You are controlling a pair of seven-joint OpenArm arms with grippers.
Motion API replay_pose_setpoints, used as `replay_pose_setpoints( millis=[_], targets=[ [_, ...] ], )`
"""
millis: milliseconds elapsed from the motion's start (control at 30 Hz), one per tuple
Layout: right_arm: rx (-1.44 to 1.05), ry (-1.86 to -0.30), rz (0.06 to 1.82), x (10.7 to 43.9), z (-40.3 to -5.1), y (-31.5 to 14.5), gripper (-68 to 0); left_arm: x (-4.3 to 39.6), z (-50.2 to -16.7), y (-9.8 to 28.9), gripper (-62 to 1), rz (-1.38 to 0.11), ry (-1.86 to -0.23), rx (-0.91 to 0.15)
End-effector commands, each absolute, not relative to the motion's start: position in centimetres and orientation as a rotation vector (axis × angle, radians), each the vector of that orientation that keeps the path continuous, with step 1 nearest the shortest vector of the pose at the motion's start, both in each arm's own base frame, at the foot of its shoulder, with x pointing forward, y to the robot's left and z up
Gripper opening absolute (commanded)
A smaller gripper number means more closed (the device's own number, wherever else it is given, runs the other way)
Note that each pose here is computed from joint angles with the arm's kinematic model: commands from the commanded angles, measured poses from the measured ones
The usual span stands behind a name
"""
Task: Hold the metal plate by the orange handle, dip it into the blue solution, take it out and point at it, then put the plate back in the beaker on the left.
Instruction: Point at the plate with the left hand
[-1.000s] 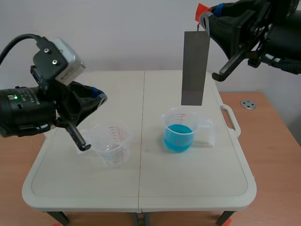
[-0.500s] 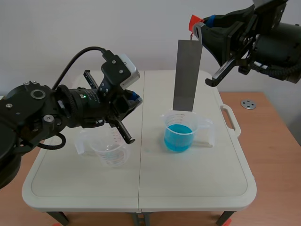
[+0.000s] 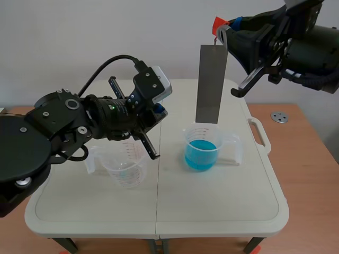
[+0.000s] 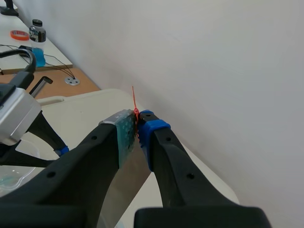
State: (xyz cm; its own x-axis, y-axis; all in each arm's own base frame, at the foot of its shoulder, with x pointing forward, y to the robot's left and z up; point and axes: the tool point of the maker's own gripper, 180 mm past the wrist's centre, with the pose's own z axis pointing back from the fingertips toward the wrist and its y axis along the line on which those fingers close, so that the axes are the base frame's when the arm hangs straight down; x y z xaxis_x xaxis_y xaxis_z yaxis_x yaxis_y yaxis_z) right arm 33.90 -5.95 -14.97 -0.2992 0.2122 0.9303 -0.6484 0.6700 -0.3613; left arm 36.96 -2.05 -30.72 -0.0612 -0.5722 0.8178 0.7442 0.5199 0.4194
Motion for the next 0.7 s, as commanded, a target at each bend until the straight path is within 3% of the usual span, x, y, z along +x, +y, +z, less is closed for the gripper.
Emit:
replay_pose_setpoints(
  millis=[0, 667],
  targets=[
    [0.371, -1.717, 0.895, 33.80, -13.57, -5.68, -66.2, 37.40, -29.44, -2.78, -58.4, -1.080, -1.274, -0.198],
    [0.371, -1.717, 0.895, 33.80, -13.57, -5.68, -66.2, 37.56, -29.48, -3.56, -58.4, -1.103, -1.290, -0.207]
  ],
)
